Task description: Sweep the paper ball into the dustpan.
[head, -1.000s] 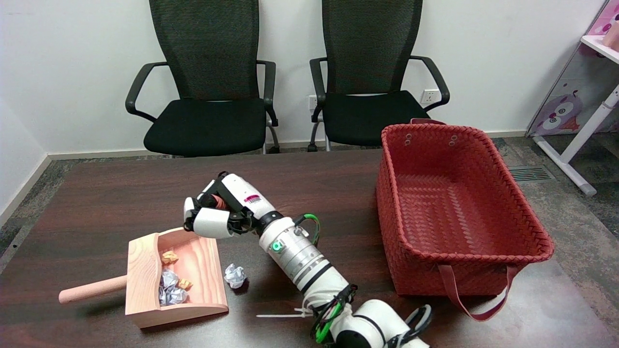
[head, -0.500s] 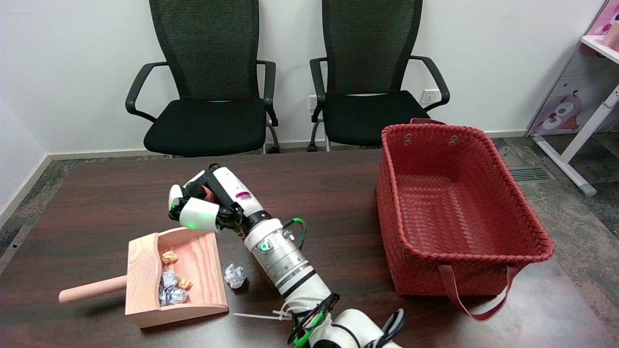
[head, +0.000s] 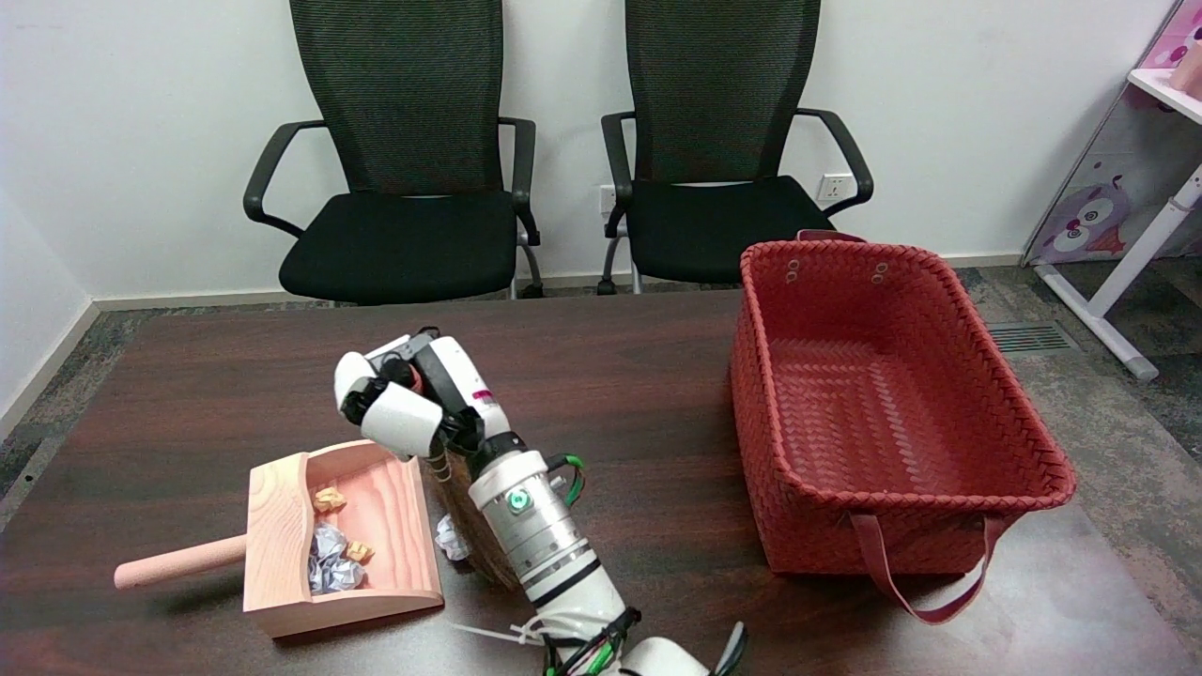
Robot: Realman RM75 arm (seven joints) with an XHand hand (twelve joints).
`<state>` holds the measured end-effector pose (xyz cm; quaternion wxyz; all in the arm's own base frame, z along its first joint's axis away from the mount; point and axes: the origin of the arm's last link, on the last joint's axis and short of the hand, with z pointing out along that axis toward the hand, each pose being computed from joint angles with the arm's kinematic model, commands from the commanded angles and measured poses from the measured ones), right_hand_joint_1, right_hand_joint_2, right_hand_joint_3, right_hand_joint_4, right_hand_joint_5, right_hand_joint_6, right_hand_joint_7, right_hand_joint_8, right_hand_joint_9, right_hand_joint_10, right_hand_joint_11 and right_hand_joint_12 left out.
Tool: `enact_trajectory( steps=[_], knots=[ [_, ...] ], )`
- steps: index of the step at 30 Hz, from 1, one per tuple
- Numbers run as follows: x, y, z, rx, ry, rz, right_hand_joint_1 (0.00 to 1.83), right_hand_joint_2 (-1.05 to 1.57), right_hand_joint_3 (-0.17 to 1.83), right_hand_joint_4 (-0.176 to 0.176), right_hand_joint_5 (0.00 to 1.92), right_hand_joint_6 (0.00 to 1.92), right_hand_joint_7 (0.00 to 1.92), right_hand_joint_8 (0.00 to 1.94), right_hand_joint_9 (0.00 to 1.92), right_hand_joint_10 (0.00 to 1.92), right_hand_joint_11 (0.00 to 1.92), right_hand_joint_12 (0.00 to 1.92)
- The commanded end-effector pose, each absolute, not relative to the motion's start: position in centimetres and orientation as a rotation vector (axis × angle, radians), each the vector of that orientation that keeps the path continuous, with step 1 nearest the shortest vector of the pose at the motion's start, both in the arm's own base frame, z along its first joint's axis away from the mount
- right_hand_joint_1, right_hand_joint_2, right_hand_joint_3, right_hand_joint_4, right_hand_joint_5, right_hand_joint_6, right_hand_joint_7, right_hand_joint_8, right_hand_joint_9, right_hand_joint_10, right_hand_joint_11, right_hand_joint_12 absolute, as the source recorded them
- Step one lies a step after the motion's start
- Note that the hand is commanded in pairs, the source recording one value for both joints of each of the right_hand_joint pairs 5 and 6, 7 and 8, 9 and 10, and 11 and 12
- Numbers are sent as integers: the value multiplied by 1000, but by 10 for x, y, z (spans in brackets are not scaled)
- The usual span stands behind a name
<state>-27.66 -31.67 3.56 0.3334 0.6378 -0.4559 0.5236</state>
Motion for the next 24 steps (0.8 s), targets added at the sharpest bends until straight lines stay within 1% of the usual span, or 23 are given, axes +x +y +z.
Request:
enact_trajectory(
  steps=[1, 2, 3, 7, 11, 15, 18, 22, 24],
  knots=[
    [-287, -313, 14, 1305, -1682, 1846, 431, 1442, 1644, 16, 1920, 1920, 1920, 1920, 1920, 1920, 1920, 1920],
    [-284, -315, 12, 1288, -1720, 1874, 431, 1422, 1614, 15, 1920, 1920, 1920, 1920, 1920, 1920, 1920, 1920],
    [-283, -316, 10, 1279, -1746, 1886, 436, 1388, 1524, 12, 1920, 1920, 1920, 1920, 1920, 1920, 1920, 1920],
    [-273, -321, 1, 1208, -1918, 1969, 444, 1322, 1312, 9, 1920, 1920, 1920, 1920, 1920, 1920, 1920, 1920],
    [-260, -325, 5, 1184, -1954, 2059, 451, 1310, 1183, 7, 1920, 1920, 1920, 1920, 1920, 1920, 1920, 1920],
    [-245, -328, 16, 1194, -1934, 2162, 448, 1327, 1130, 5, 1920, 1920, 1920, 1920, 1920, 1920, 1920, 1920],
    [-232, -329, 26, 1240, -1903, 2225, 445, 1341, 1109, 3, 1920, 1920, 1920, 1920, 1920, 1920, 1920, 1920],
    [-214, -332, 42, 1312, -1877, 2257, 438, 1425, 1056, 1, 1920, 1920, 1920, 1920, 1920, 1920, 1920, 1920],
    [-207, -333, 52, 1356, -1808, 2257, 432, 1479, 1034, -1, 1920, 1920, 1920, 1920, 1920, 1920, 1920, 1920]
  ],
)
